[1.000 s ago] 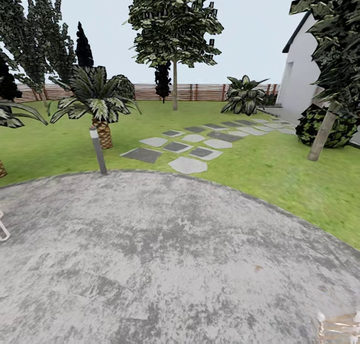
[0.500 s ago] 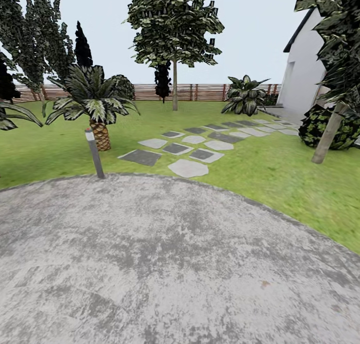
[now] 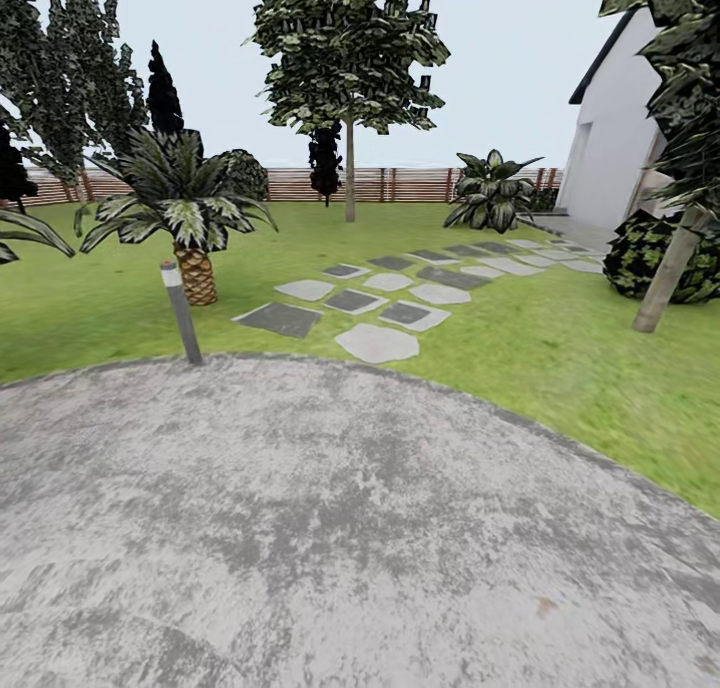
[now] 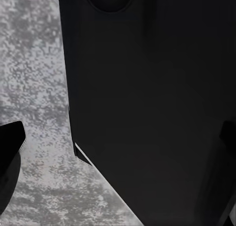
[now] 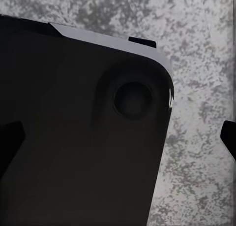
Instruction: Take the three Easter eggs out of the wicker basket on the lawn in the garden, then place them on the lawn next to a single tree (choose any tree) so that all three eggs are next to the same tree and none are left in the basket.
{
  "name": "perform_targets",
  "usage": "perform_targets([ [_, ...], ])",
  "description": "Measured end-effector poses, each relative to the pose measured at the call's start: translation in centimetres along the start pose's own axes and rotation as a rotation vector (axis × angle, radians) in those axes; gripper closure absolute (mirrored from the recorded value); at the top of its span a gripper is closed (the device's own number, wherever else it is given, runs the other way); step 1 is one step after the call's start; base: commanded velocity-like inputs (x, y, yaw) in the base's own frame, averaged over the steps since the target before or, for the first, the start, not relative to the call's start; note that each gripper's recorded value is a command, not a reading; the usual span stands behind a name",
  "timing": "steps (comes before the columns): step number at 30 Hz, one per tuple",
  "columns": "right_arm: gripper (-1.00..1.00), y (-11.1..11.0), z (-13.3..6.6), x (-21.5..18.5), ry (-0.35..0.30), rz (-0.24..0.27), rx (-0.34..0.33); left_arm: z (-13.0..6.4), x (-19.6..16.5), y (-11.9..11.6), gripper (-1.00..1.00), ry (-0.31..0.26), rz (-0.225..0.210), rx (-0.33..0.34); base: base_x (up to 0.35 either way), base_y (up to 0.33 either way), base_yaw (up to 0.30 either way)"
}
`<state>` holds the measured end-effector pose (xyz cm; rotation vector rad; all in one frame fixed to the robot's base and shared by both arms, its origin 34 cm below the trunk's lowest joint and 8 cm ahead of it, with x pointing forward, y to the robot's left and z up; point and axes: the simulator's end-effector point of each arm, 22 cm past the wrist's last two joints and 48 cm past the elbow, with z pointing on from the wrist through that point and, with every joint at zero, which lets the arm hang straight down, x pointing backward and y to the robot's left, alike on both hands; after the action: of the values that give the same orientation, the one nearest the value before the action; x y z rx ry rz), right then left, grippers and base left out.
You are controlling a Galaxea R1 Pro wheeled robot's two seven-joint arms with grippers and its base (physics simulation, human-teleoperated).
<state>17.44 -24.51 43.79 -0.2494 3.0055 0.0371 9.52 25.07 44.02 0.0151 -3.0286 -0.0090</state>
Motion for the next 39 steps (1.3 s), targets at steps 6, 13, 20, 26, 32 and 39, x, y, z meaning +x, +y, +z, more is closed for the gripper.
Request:
perform_targets([
  [6,-1.0,-0.02,0.0,-0.02,0.0,0.002,0.001,0.0,0.0,0.0,-1.0,0.0,0.0,0.0,0.323,0.0,0.0],
  [13,-1.0,-0.04,0.01,-0.13,-0.003,0.002,0.001,0.0,0.0,0.0,-1.0,0.0,0.0,0.0,0.323,0.0,0.0],
  [20,-1.0,-0.14,0.01,-0.13,-0.003,0.001,0.002,0.0,0.0,0.0,-1.0,0.0,0.0,0.0,0.323,0.0,0.0],
  [26,-1.0,0.0,0.02,-0.15,-0.003,0.001,0.001,0.0,-0.01,0.0,-1.0,0.0,0.0,0.0,0.323,0.0,0.0],
  [32,-1.0,-0.07,0.02,-0.15,-0.003,0.001,0.002,0.0,0.0,0.0,-1.0,0.0,0.0,0.0,0.323,0.0,0.0],
  [39,-1.0,-0.07,0.02,-0.16,-0.003,0.001,0.002,0.0,0.0,0.0,-1.0,0.0,0.0,0.0,0.323,0.0,0.0],
])
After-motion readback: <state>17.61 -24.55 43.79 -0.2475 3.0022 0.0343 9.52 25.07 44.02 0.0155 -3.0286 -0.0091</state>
